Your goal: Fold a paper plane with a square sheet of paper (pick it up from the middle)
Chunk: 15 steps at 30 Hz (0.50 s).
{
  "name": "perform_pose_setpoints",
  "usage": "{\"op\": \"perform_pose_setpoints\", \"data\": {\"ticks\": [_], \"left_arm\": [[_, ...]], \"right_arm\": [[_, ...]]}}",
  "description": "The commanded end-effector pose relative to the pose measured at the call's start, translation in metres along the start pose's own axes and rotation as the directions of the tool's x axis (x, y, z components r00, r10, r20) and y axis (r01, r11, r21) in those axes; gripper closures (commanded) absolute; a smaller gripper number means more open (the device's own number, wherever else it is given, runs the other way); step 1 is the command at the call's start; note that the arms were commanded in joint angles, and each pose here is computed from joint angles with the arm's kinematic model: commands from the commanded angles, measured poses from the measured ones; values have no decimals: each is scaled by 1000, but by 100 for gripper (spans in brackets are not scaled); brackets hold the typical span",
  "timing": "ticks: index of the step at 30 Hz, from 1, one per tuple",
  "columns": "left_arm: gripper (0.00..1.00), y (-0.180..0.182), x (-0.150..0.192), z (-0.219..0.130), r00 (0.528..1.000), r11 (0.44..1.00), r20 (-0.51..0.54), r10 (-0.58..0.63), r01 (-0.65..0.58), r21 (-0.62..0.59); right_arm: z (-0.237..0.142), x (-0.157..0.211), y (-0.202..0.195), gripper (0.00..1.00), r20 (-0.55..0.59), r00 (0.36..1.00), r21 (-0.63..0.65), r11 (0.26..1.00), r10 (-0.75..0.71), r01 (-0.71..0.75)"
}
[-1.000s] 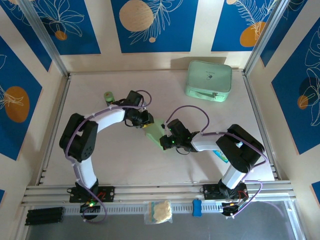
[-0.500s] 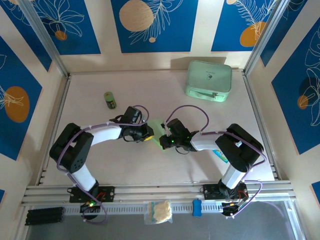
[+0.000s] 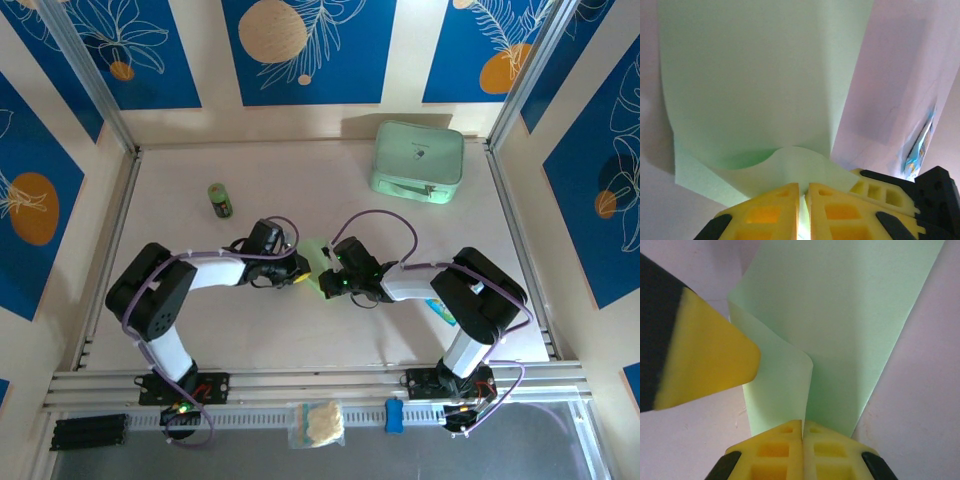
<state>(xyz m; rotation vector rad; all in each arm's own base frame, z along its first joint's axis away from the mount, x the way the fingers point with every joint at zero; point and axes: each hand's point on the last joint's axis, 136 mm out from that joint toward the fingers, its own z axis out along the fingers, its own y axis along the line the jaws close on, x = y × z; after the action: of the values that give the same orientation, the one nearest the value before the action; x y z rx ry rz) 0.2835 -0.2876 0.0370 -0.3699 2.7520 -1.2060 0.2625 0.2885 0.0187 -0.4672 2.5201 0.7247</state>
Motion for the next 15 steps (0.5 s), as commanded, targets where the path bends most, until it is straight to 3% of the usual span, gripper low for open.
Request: {"op": "perform_pose_setpoints", "data": {"ticks": [1, 15], "left_arm": [[86, 4, 4, 6, 1000, 1000, -9, 2, -2, 0], [87, 17, 3, 11, 1000, 999, -2, 3, -3, -37]], "right_arm": [[5, 10, -11, 100, -49, 998, 40, 999, 27, -26], [5, 12, -13, 100, -56, 998, 45, 998, 37, -34]]}}
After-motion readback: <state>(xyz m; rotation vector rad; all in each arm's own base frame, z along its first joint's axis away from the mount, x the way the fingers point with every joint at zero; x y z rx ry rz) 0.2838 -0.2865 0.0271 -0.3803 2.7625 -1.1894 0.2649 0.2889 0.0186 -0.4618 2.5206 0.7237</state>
